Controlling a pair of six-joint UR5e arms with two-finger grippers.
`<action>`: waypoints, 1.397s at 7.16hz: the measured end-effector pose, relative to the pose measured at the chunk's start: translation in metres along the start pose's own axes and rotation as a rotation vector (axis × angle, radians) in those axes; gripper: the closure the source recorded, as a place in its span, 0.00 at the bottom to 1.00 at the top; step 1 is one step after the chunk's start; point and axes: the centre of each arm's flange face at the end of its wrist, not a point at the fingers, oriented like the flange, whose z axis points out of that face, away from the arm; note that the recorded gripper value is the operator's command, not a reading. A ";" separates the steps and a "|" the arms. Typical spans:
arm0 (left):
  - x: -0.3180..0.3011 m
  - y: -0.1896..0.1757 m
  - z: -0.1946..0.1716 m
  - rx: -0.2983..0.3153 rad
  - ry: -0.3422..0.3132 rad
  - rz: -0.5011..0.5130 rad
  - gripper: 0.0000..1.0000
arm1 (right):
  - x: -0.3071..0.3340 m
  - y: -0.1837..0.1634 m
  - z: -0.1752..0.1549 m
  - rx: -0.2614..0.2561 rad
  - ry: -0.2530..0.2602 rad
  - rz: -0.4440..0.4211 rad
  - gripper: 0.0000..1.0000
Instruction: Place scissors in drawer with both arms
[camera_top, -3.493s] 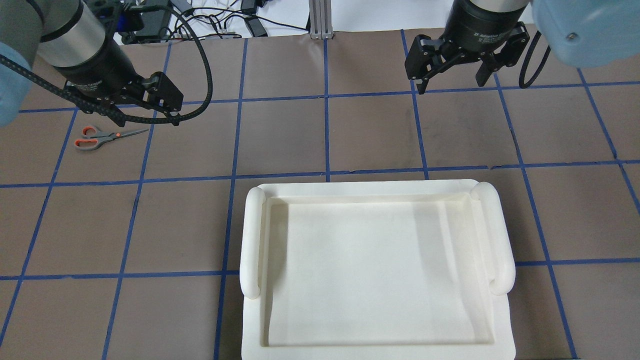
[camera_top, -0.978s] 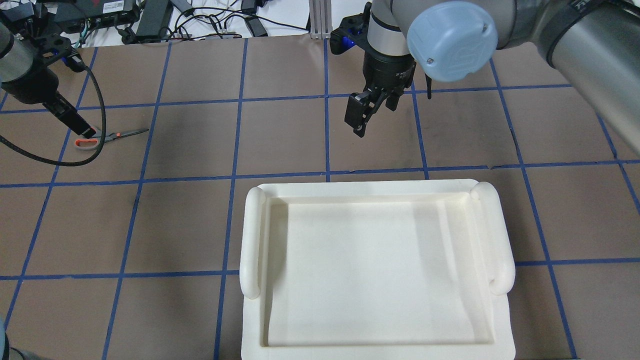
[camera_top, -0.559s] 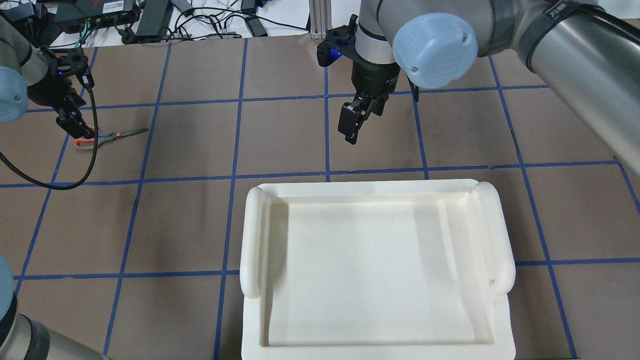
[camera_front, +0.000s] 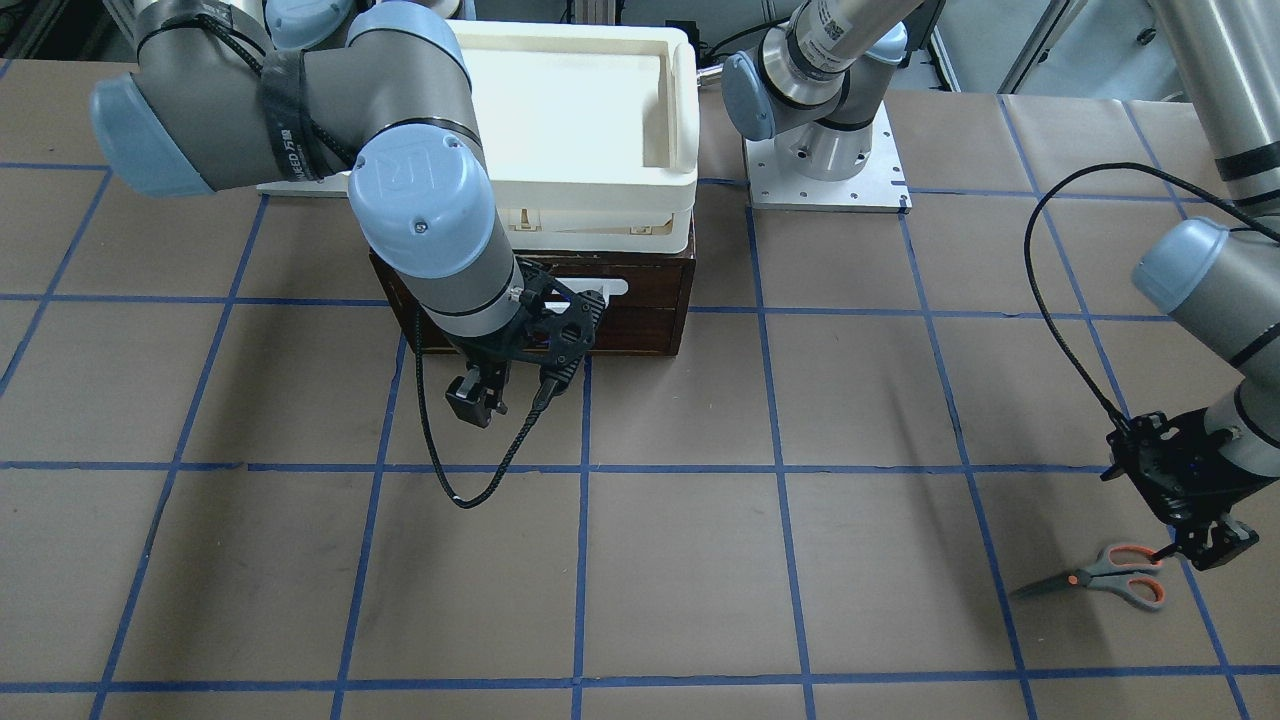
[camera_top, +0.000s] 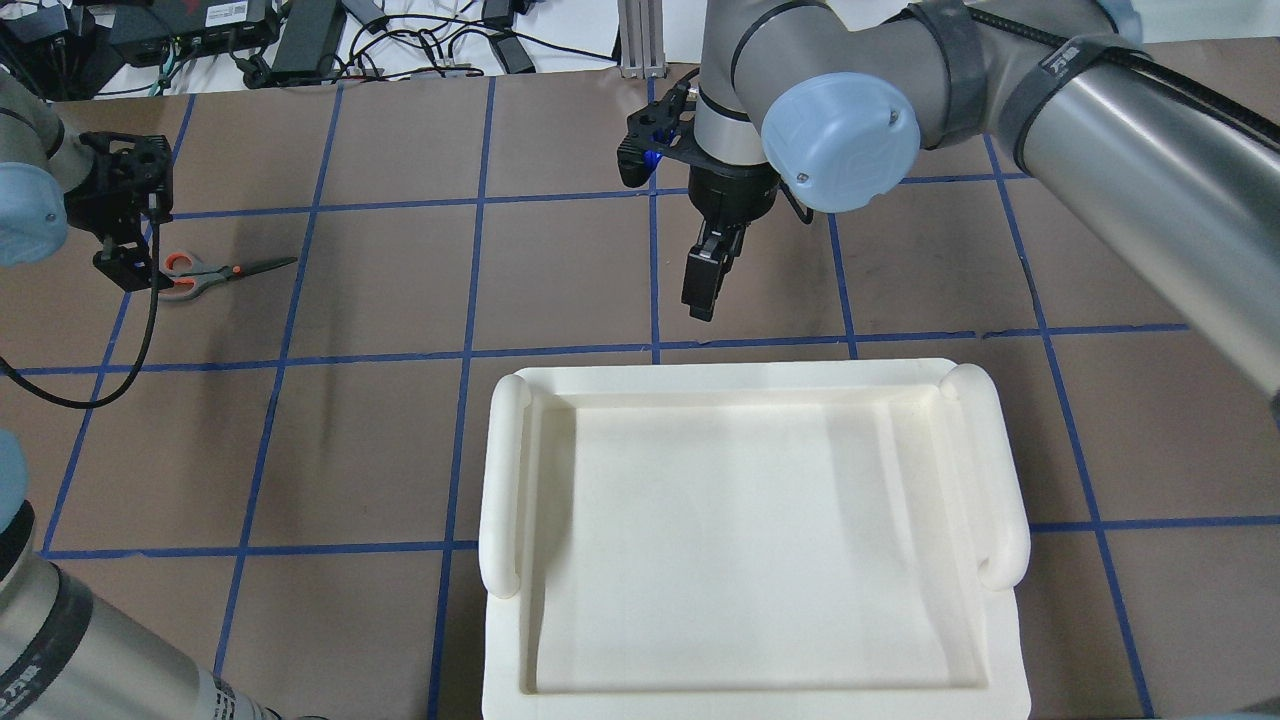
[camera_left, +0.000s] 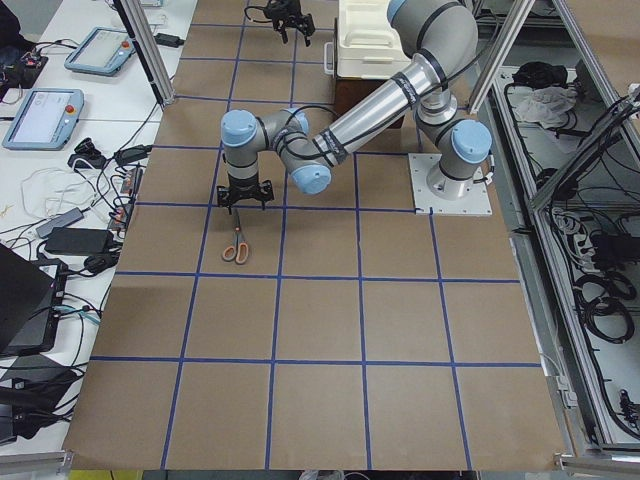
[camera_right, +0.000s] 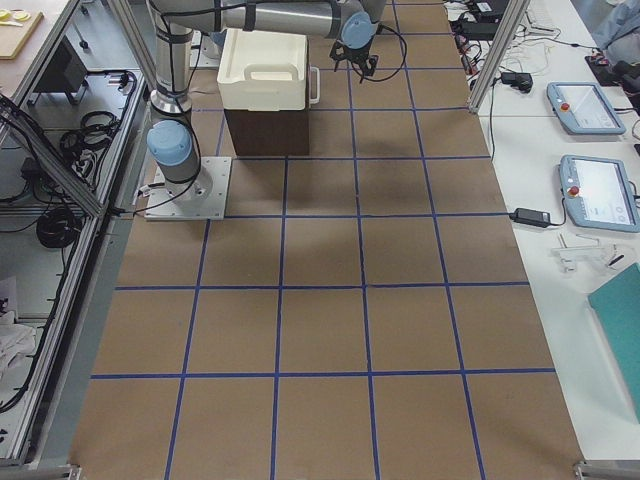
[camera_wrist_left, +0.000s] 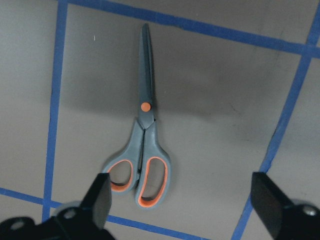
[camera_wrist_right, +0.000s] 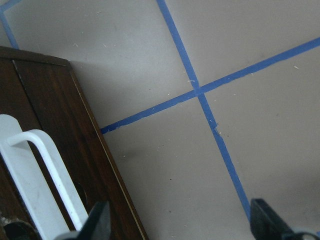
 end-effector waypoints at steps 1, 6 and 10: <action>-0.010 0.005 0.011 0.001 0.004 0.032 0.02 | -0.004 -0.004 0.009 -0.013 -0.023 -0.049 0.00; -0.035 0.008 0.069 0.062 0.038 0.074 0.03 | -0.038 -0.012 0.044 -0.078 -0.124 -0.358 0.00; -0.036 0.005 0.093 0.085 0.064 0.081 0.08 | -0.044 -0.007 0.059 -0.103 -0.160 -0.408 0.00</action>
